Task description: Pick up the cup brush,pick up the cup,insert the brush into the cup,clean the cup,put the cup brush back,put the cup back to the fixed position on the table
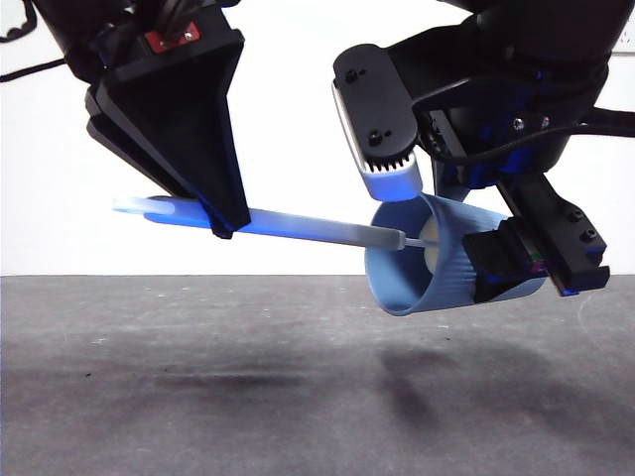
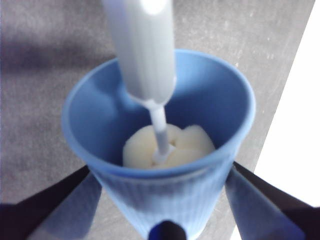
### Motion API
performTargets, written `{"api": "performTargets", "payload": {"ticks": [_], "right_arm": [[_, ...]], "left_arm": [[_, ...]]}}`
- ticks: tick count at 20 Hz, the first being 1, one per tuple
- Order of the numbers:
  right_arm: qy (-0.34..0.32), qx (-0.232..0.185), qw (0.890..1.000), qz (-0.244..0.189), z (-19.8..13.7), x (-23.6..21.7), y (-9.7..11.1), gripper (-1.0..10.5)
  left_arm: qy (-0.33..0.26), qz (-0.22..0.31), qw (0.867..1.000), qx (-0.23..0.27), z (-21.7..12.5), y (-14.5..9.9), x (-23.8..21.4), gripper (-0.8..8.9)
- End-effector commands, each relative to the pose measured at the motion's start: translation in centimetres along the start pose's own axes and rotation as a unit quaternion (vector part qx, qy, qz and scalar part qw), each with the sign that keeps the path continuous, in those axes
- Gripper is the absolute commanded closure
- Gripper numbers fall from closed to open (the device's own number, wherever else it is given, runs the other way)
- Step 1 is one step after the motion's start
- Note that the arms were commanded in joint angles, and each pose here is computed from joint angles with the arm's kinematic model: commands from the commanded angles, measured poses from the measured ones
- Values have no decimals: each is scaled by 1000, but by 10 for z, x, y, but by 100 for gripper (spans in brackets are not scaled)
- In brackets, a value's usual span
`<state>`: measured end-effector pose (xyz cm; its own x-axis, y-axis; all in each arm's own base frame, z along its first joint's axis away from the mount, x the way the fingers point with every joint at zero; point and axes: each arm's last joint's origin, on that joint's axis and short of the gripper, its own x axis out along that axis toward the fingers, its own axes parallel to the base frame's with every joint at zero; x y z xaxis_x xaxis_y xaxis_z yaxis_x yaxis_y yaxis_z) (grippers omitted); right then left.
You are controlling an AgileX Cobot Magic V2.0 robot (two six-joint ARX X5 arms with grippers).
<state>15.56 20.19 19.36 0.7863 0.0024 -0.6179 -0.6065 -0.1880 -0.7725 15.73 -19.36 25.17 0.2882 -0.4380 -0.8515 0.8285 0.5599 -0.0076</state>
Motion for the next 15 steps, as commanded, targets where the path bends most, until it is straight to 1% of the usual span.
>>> {"api": "performTargets", "payload": {"ticks": [1, 2, 6, 8, 10, 12, 13, 15], "right_arm": [[-1, 15, 1000, 0, 2, 0, 1, 963], [1, 21, 1000, -1, 2, 0, 1, 963], [25, 64, 998, 0, -6, 5, -2, 963], [39, 89, 995, 4, -14, 8, -4, 963], [50, 111, 993, 3, -21, 8, -8, 963], [58, 151, 987, -7, -31, 9, -15, 963], [63, 176, 982, -13, -38, 8, -19, 963], [69, 250, 965, -33, -51, 5, -31, 963]], "left_arm": [[11, 1, 1000, -9, -1, 0, -1, 822], [26, 8, 1000, -9, -4, 0, -2, 822], [92, 86, 992, -10, -20, 3, -13, 822], [95, 108, 990, -10, -26, 3, -25, 822], [84, 116, 990, -18, -31, 4, -40, 822], [71, 120, 990, -34, -37, 5, -53, 822], [66, 129, 988, -45, -40, 6, -59, 822], [54, 162, 982, -77, -44, 12, -68, 822]]}}
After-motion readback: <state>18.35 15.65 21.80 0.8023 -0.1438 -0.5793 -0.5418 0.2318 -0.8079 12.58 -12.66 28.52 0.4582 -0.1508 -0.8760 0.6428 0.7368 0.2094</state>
